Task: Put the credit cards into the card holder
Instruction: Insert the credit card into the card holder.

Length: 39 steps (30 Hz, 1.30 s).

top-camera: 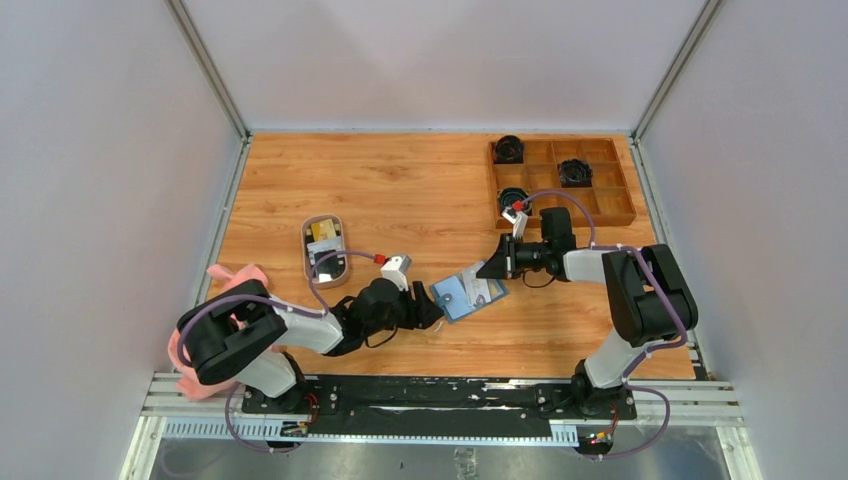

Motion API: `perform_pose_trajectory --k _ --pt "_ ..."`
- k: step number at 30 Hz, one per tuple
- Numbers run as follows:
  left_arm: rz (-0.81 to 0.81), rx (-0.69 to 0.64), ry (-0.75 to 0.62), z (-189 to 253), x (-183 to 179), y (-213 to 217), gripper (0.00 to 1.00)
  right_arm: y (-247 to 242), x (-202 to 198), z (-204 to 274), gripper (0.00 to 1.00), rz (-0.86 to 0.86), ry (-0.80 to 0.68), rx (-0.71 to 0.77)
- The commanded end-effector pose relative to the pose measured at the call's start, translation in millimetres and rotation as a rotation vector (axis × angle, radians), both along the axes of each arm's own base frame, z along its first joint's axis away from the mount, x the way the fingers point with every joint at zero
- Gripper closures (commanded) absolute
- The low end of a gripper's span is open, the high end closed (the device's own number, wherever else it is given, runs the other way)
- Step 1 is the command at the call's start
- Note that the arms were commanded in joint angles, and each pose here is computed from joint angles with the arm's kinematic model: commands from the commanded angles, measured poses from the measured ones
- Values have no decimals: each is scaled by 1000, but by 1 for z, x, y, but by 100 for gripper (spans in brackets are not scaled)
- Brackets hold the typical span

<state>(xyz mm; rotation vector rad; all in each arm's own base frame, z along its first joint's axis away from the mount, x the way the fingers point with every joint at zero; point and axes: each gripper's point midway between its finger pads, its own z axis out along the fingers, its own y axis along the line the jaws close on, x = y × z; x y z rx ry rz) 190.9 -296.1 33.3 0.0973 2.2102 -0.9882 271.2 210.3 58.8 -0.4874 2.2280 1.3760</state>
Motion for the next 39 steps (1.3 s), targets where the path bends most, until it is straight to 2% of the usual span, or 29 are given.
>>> perform_pose_trajectory --k 1,14,39 --pt "12 -6 -4 1 7 -6 43 -4 10 1 100 -21 -10 -5" --pt "28 20 15 -10 9 -4 43 -14 26 -4 100 -122 -48 -83" --pt "25 37 62 -24 10 -6 50 4 0 -17 100 28 31 -96"
